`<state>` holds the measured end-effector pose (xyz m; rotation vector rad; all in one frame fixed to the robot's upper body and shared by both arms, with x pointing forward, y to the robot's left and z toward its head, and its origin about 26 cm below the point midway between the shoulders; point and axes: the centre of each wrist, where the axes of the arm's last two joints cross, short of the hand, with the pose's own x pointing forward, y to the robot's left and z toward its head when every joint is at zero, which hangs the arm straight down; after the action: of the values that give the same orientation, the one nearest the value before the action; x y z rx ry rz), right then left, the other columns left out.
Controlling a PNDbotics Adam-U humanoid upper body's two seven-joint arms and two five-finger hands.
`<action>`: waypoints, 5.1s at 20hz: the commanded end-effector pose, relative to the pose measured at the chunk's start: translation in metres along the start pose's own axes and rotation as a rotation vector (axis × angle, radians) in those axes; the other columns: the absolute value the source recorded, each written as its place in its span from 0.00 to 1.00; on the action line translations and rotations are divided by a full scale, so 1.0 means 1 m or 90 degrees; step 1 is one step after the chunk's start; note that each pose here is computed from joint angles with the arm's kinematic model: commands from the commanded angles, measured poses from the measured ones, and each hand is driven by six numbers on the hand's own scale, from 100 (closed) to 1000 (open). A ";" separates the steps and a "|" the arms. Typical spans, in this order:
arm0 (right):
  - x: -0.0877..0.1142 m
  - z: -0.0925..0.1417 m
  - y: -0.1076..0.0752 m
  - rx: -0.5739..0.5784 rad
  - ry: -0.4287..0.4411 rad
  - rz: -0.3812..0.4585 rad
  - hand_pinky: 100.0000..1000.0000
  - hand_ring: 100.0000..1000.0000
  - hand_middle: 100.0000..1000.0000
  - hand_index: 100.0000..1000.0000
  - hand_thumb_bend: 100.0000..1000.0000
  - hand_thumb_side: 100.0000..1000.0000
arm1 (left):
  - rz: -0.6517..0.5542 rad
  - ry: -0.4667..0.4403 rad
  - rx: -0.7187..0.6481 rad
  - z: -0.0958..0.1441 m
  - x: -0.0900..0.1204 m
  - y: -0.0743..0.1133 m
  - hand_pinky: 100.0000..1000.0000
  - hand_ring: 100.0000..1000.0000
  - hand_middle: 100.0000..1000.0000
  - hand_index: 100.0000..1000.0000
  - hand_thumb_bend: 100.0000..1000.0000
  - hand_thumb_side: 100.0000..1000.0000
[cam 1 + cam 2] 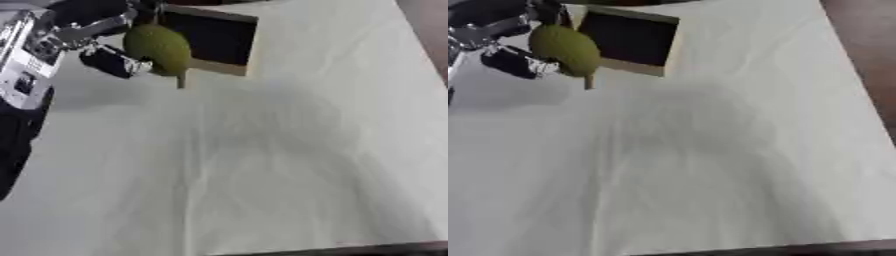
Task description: Pick up objects on the table and place them in the box.
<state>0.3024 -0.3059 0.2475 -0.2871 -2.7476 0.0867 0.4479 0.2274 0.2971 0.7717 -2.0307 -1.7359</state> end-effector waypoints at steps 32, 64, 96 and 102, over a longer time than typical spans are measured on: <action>0.012 -0.024 0.056 0.066 -0.049 -0.193 0.77 0.71 0.55 0.74 0.00 0.50 | -0.194 0.293 0.187 0.002 -0.059 0.020 0.41 0.34 0.47 0.51 0.02 0.00; 0.013 -0.027 0.066 0.062 -0.046 -0.230 0.77 0.71 0.55 0.74 0.00 0.51 | -0.232 0.408 0.100 0.006 -0.070 -0.011 0.87 0.81 0.84 0.95 0.30 0.00; 0.010 -0.021 0.053 0.052 -0.033 -0.197 0.77 0.70 0.55 0.74 0.00 0.49 | -0.166 0.160 0.201 -0.003 0.007 0.075 0.82 0.75 0.79 0.90 0.01 0.00; 0.011 -0.022 0.053 0.050 -0.036 -0.200 0.77 0.70 0.55 0.74 0.00 0.49 | -0.138 0.137 0.193 0.000 0.019 0.088 0.82 0.75 0.80 0.90 0.04 0.00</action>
<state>0.3146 -0.2468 0.2565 0.1940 -2.7658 0.0980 0.4275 0.2219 0.3650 1.2249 -2.1195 -1.3900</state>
